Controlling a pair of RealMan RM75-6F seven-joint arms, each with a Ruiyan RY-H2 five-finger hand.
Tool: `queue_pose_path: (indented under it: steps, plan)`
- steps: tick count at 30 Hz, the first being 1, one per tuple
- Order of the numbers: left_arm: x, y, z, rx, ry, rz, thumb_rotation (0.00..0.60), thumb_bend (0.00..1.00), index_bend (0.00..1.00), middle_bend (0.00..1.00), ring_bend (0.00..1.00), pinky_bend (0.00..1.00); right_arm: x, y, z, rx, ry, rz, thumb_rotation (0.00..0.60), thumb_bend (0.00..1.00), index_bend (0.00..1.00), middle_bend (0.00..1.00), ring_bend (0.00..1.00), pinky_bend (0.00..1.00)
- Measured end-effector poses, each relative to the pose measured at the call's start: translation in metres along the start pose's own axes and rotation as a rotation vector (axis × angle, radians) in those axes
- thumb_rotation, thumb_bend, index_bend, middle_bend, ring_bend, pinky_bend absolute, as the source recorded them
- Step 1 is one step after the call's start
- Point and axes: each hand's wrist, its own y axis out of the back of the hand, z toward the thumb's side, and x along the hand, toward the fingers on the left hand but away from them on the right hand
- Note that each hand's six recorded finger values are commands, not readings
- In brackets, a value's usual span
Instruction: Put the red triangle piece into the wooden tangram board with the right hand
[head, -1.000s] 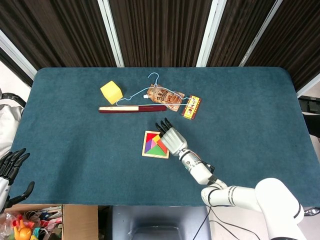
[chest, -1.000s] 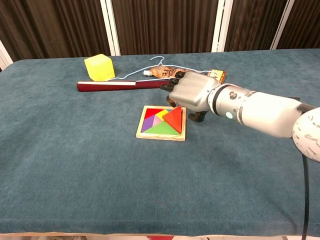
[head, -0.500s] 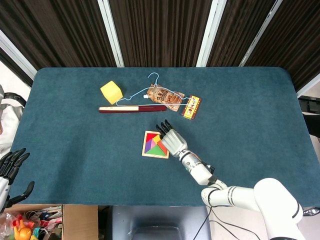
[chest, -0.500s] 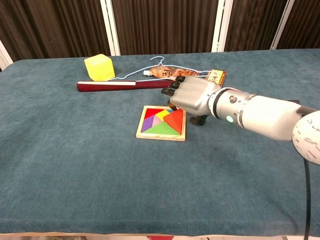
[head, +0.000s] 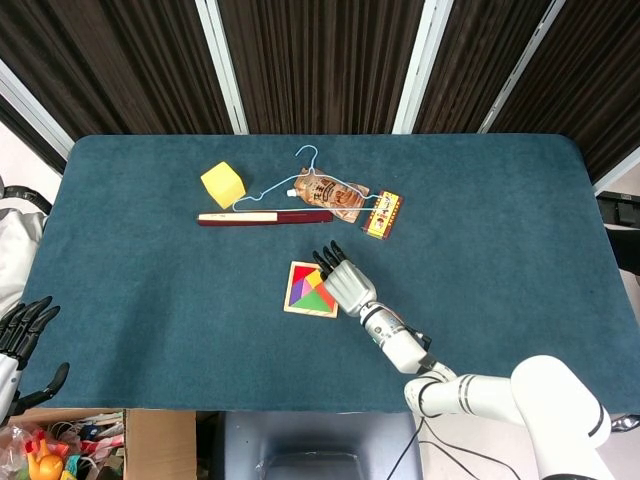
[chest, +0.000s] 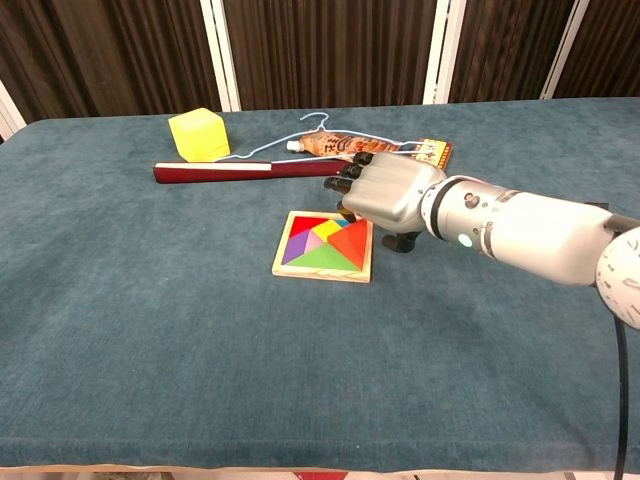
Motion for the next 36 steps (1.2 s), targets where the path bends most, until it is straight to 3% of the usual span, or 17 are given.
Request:
queue_pose_path:
  steps: [28,36]
  plan:
    - [-0.0018,-0.0006,0.0023,0.001,-0.009,0.001,0.6,0.44,0.0,0.0,0.0,0.02,0.0031,0.0037,0.0016,-0.012,0.001,-0.015,0.6,0.53,0.41,0.0,0.0,0.0]
    - [-0.0015,0.0004,0.0015,-0.003,-0.008,0.001,0.6,0.44,0.0,0.0,0.0,0.02,0.0004,0.0024,0.0056,-0.016,0.005,-0.01,0.6,0.53,0.37,0.0,0.0,0.0]
